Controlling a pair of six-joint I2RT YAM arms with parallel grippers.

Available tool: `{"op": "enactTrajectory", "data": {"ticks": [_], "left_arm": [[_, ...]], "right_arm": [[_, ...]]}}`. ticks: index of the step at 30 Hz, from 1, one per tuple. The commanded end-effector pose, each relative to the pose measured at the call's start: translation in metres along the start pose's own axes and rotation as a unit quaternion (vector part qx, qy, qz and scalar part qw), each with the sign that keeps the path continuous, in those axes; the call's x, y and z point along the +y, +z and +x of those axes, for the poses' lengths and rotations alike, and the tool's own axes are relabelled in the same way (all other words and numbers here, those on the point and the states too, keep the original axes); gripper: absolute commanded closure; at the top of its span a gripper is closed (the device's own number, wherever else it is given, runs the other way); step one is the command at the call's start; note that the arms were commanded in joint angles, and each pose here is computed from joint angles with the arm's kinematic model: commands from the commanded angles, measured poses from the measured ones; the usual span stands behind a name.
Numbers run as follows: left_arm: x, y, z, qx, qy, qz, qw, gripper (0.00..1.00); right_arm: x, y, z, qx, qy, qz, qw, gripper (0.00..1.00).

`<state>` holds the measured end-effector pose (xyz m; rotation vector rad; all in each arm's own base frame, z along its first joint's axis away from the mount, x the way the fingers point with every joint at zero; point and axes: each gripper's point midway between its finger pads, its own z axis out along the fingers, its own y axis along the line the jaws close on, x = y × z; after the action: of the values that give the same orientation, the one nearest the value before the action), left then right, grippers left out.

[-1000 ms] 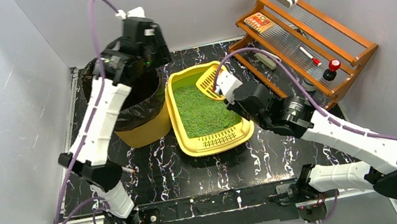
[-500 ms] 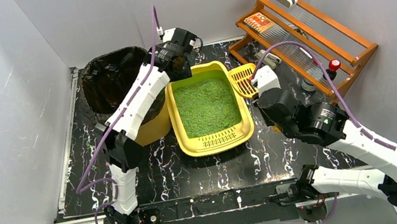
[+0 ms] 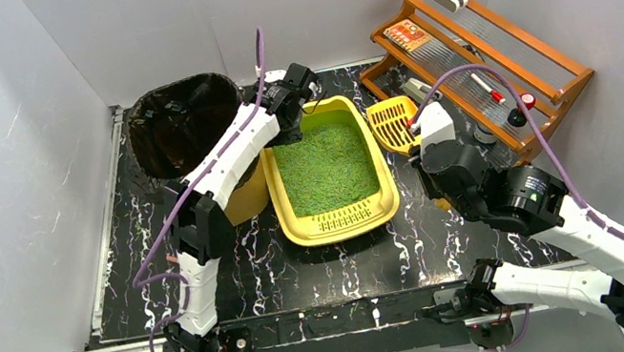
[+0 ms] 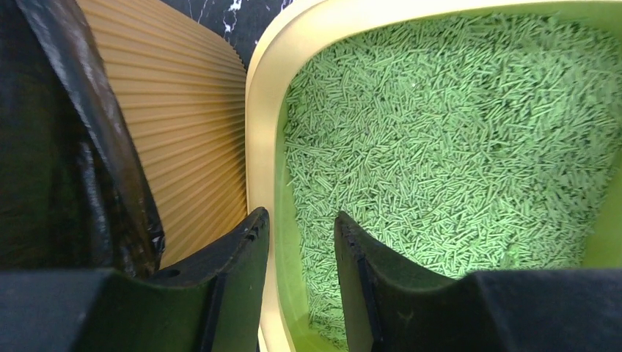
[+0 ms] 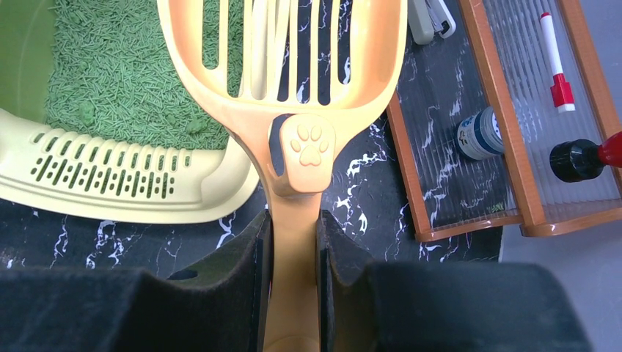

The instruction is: Clean the litter box

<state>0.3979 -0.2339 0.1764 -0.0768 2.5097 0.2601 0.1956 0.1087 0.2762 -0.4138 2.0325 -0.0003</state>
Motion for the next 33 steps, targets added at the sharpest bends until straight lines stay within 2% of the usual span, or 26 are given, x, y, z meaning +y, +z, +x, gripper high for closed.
{"op": "enactTrajectory", "data": {"ticks": [1, 7, 11, 13, 18, 24, 28, 33], "left_arm": [[0.008, 0.004, 0.009, 0.005, 0.000, -0.016, 1.000, 0.63], [0.025, 0.004, 0.008, -0.010, 0.005, -0.055, 0.998, 0.54], [0.024, 0.010, 0.009, -0.014, 0.013, -0.057, 0.998, 0.54], [0.018, 0.016, 0.017, 0.000, 0.017, -0.045, 0.999, 0.58], [-0.017, 0.025, 0.036, 0.035, 0.044, 0.030, 0.998, 0.63], [-0.061, 0.012, 0.045, 0.015, 0.141, 0.124, 0.982, 0.72], [-0.075, 0.005, 0.048, 0.006, 0.170, 0.176, 0.970, 0.78], [-0.088, -0.003, 0.047, -0.017, 0.215, 0.231, 0.949, 0.82]], "right_arm": [[-0.006, -0.005, -0.024, -0.044, 0.026, 0.010, 0.999, 1.00], [-0.003, -0.002, -0.026, -0.048, 0.021, 0.007, 0.999, 1.00], [-0.002, -0.001, -0.026, -0.047, 0.018, 0.008, 0.999, 1.00], [-0.003, -0.001, -0.026, -0.048, 0.017, 0.011, 0.999, 1.00], [-0.006, -0.003, -0.028, -0.051, 0.017, 0.013, 0.998, 1.00], [-0.012, -0.009, -0.033, -0.059, 0.024, 0.019, 0.998, 1.00], [-0.015, -0.012, -0.035, -0.065, 0.029, 0.019, 0.997, 1.00], [-0.018, -0.012, -0.034, -0.066, 0.029, 0.027, 0.997, 1.00]]}}
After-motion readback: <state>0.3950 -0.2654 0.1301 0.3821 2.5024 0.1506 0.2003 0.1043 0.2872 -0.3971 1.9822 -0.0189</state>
